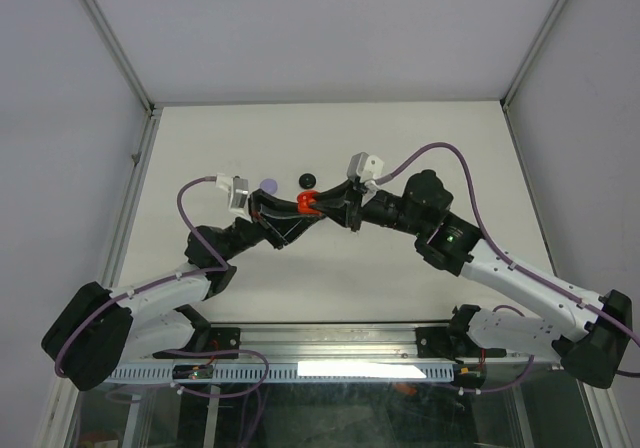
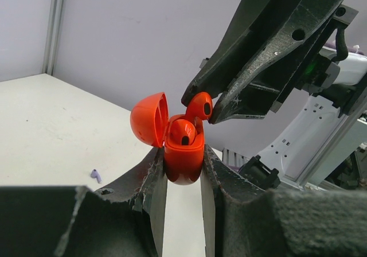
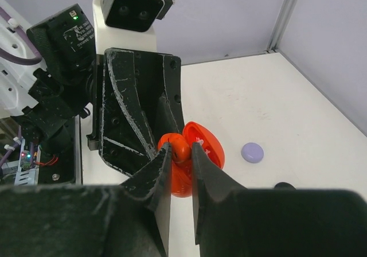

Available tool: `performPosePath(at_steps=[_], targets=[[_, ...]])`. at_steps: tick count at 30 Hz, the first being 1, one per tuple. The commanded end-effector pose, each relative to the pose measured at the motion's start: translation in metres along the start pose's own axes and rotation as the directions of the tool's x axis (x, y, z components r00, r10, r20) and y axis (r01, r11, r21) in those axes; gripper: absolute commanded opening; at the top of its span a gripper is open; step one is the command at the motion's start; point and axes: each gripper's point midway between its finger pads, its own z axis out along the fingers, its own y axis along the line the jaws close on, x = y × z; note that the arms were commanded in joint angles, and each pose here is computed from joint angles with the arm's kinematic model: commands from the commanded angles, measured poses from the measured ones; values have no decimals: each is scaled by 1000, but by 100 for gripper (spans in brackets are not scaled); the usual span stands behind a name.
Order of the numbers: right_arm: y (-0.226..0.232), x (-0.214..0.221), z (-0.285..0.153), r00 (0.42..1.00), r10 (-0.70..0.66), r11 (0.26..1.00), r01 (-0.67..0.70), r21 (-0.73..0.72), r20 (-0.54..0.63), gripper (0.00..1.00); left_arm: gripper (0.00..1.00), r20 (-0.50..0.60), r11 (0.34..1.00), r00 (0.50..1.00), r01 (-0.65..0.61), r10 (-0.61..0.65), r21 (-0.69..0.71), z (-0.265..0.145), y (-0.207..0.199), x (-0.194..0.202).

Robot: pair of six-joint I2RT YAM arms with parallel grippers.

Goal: Insert the wireless bluetooth earbuds into the charging case
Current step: Place the earbud in the charging case.

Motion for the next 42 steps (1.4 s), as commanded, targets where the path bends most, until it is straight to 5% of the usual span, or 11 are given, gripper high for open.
performPosePath(at_steps=[1,15,29,42], targets=[[25,-2,-2,999,31,993,-30,-116,11,16,0,124,997,992,-37,28,65,4,-17,-31],[23,3,-4,998,52,994,-53,-93,-19,32,0,125,989,988,-101,88,105,-3,-23,-24],[-12,-30,-18,989,122,982,-133,138,86,85,0,-42,951,954,-298,296,-80,-6,27,3],[-32,-1,-3,973,229,943,-216,252,-26,92,0,13,956,956,-292,293,-36,-5,13,-6]])
